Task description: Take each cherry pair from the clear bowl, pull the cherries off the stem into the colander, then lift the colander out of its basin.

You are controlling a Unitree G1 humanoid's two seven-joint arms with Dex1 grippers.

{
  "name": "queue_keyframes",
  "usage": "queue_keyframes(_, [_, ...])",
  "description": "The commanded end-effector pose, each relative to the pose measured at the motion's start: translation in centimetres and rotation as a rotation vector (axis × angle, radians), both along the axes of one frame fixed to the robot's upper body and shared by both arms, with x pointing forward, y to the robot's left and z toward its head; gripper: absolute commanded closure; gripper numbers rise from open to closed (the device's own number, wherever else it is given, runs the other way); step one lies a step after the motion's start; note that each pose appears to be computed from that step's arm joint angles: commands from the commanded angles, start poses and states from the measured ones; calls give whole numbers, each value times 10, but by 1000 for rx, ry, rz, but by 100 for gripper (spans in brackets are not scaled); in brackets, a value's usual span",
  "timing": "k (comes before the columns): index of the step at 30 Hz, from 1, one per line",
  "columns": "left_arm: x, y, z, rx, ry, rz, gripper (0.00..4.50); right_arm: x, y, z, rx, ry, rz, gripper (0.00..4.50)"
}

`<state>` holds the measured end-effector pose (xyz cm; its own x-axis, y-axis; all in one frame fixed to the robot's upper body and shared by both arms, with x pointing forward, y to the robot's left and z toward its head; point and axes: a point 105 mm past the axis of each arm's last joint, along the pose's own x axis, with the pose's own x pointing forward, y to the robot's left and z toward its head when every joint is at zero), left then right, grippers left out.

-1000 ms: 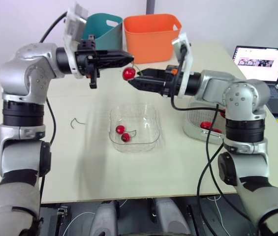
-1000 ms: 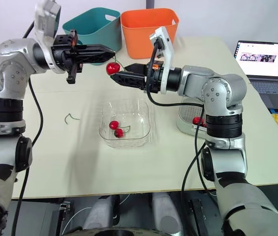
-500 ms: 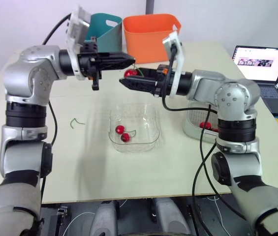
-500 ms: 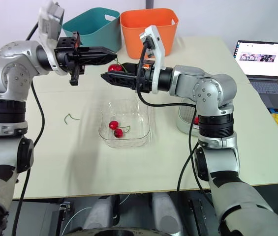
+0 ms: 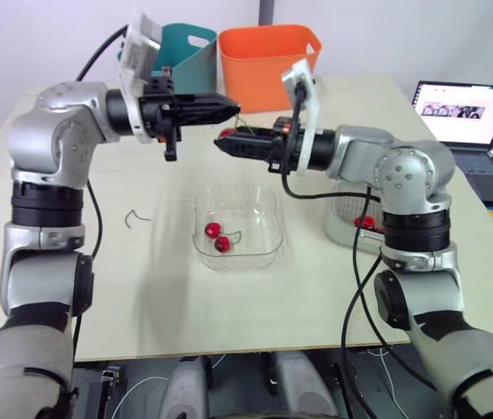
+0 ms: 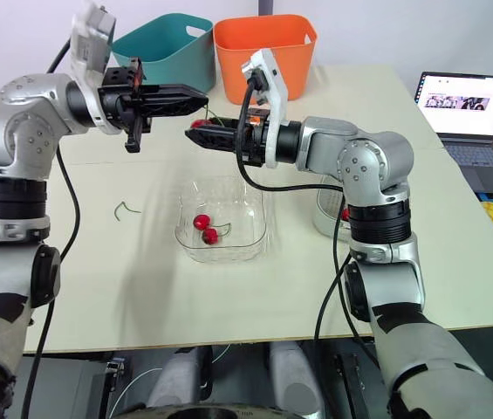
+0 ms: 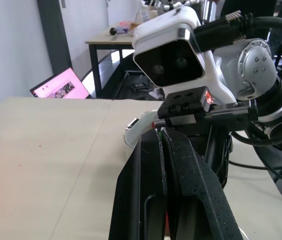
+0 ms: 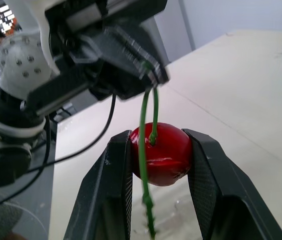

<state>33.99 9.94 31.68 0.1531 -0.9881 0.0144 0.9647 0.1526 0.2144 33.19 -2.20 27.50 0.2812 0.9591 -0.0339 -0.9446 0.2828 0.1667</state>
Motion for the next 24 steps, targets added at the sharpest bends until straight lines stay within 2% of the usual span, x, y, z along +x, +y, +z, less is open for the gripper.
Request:
queue_keyframes(1, [-4,0,23,-40,-72,2,450,-8,4,-7,-61,-43,28,327])
queue_keyframes(8, [-4,2,23,-53,-67,9,450,-13,1,-36,-154,-19,33,327])
queue_keyframes(14, [-2,5,16,-15,-73,28,450,-14,-12,-33,-152,-33,10,327])
queue_keyframes(17, [3,9,1,61,-96,65,450,-12,-41,-23,-156,-72,-51,327])
queue_keyframes(19, [3,11,-5,56,-74,68,450,-3,-71,-17,-191,-125,-155,327])
queue_keyframes(24, [0,11,-14,52,-46,55,450,9,-144,-15,-288,-141,-371,327])
